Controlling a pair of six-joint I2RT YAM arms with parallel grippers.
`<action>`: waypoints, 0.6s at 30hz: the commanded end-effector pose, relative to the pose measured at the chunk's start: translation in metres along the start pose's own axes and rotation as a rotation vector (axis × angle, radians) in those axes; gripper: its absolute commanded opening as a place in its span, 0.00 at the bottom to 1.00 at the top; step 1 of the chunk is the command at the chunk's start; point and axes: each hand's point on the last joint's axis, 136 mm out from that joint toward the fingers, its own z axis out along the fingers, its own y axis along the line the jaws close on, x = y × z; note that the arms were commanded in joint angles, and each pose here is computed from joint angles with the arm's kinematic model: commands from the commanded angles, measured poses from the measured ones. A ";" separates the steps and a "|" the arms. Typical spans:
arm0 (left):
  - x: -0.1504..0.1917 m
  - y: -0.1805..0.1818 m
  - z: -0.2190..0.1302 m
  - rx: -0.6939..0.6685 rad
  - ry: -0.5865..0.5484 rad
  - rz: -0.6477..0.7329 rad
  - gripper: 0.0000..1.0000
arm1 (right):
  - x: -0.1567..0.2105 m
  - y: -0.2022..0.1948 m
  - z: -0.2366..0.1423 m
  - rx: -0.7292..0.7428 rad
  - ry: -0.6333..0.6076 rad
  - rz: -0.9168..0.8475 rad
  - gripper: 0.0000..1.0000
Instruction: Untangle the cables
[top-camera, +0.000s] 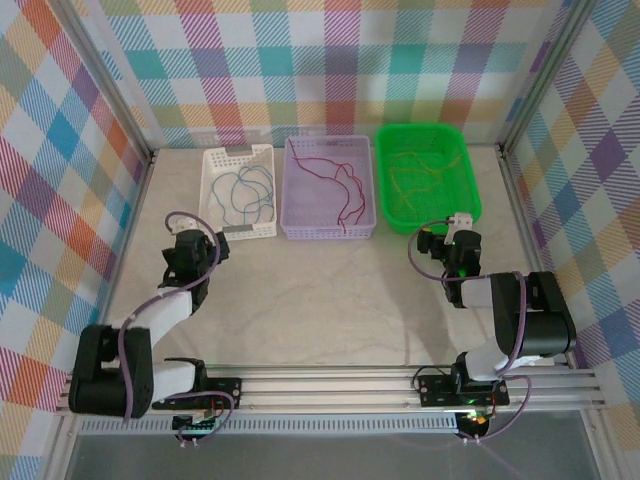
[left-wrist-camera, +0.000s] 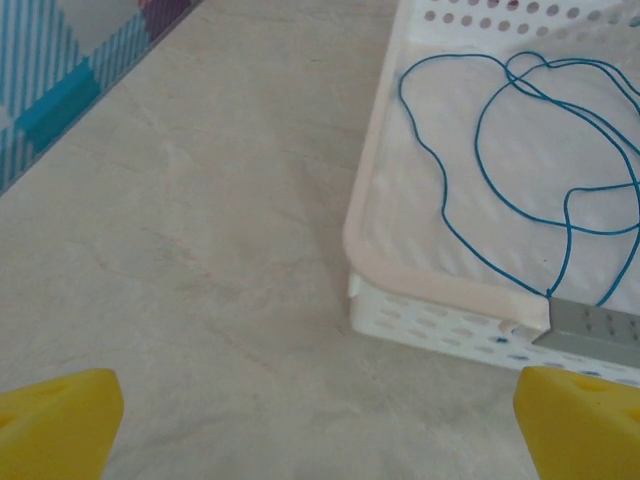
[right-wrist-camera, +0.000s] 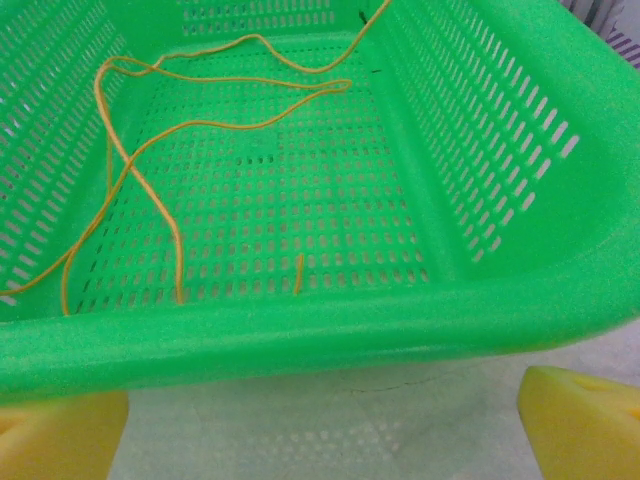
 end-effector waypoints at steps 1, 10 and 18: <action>-0.006 -0.017 0.014 0.098 -0.070 -0.014 1.00 | -0.012 0.003 0.000 -0.005 -0.051 -0.014 1.00; 0.014 -0.045 0.036 0.179 -0.082 0.092 1.00 | -0.012 0.003 0.000 -0.006 -0.052 -0.015 1.00; 0.012 -0.040 0.034 0.154 -0.104 0.084 1.00 | -0.013 0.004 0.000 -0.010 -0.049 -0.011 1.00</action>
